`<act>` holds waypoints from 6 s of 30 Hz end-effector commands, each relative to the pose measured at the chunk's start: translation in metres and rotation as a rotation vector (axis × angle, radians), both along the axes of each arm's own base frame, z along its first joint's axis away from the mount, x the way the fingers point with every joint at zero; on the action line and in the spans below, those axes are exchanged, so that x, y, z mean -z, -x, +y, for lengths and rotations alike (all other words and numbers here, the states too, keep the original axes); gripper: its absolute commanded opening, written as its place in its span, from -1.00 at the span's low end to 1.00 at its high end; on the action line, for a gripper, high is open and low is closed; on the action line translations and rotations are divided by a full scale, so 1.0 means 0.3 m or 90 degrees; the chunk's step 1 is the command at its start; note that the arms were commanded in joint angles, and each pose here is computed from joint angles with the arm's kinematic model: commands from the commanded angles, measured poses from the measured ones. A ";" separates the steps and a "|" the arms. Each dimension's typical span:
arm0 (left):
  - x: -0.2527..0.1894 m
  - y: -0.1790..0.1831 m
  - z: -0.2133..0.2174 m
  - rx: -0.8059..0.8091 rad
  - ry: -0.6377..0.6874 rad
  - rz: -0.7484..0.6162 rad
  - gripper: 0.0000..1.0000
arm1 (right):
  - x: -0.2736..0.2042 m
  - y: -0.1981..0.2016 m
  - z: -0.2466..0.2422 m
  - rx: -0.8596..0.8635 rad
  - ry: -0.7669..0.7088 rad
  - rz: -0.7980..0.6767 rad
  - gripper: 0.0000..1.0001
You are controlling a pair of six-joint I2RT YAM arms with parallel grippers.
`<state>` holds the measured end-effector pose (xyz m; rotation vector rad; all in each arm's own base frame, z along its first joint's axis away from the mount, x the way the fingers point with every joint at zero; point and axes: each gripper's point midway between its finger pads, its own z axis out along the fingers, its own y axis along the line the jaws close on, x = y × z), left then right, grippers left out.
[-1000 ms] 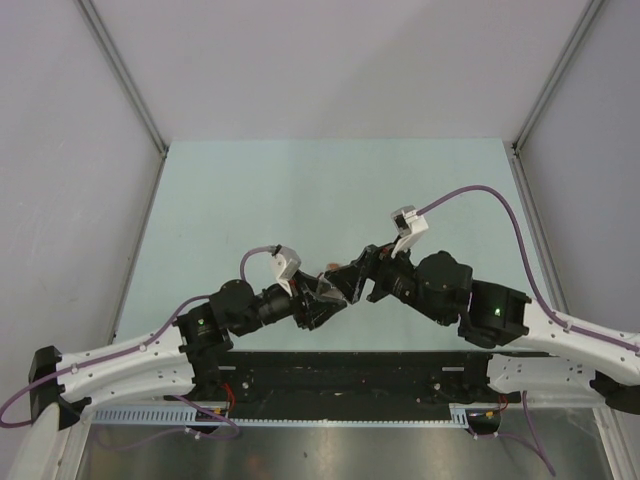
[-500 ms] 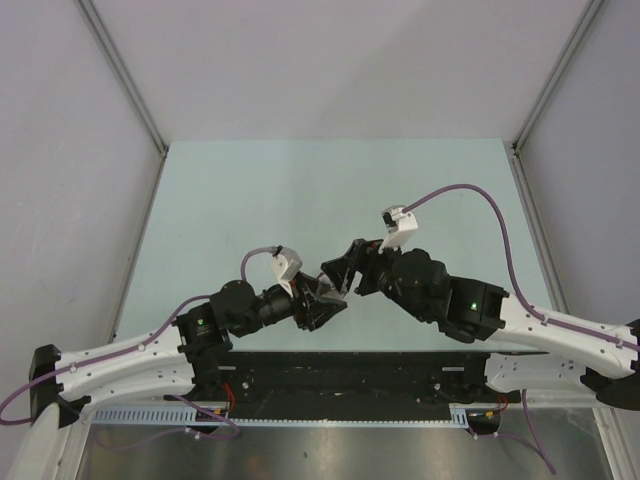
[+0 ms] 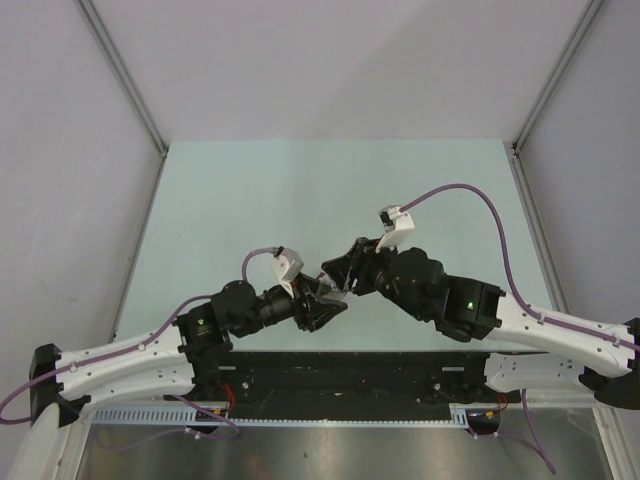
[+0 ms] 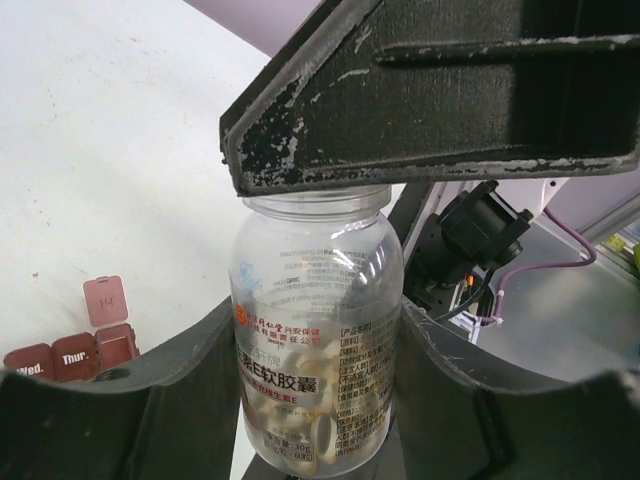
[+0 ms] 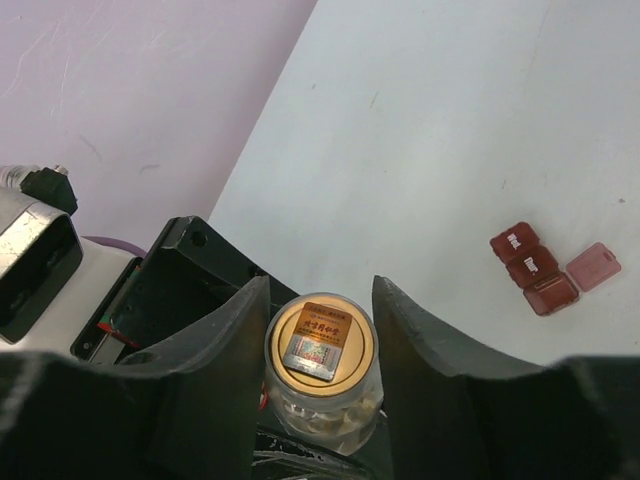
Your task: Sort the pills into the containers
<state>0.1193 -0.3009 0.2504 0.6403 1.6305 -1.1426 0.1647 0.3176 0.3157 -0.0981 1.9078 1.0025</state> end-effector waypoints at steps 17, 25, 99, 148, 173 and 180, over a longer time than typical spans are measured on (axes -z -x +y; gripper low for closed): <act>-0.112 -0.014 0.004 -0.019 0.052 -0.024 -0.99 | -0.070 0.011 -0.020 0.001 -0.029 -0.008 -0.04; -0.119 0.000 -0.003 -0.005 0.061 -0.019 -0.99 | -0.090 0.035 -0.004 -0.040 -0.029 -0.033 -0.85; -0.088 -0.036 0.025 -0.056 0.033 -0.017 -0.99 | -0.186 -0.002 -0.134 0.059 -0.036 -0.048 0.42; -0.146 0.088 -0.031 0.094 0.069 -0.043 -0.99 | -0.167 0.083 0.034 -0.126 -0.062 -0.153 -0.87; -0.236 0.266 -0.044 0.290 0.134 -0.106 -0.99 | -0.249 0.353 -0.035 -0.508 -0.160 -0.377 -0.99; -0.229 0.281 -0.045 0.308 0.132 -0.105 -0.99 | -0.250 0.331 -0.063 -0.486 -0.139 -0.403 -1.00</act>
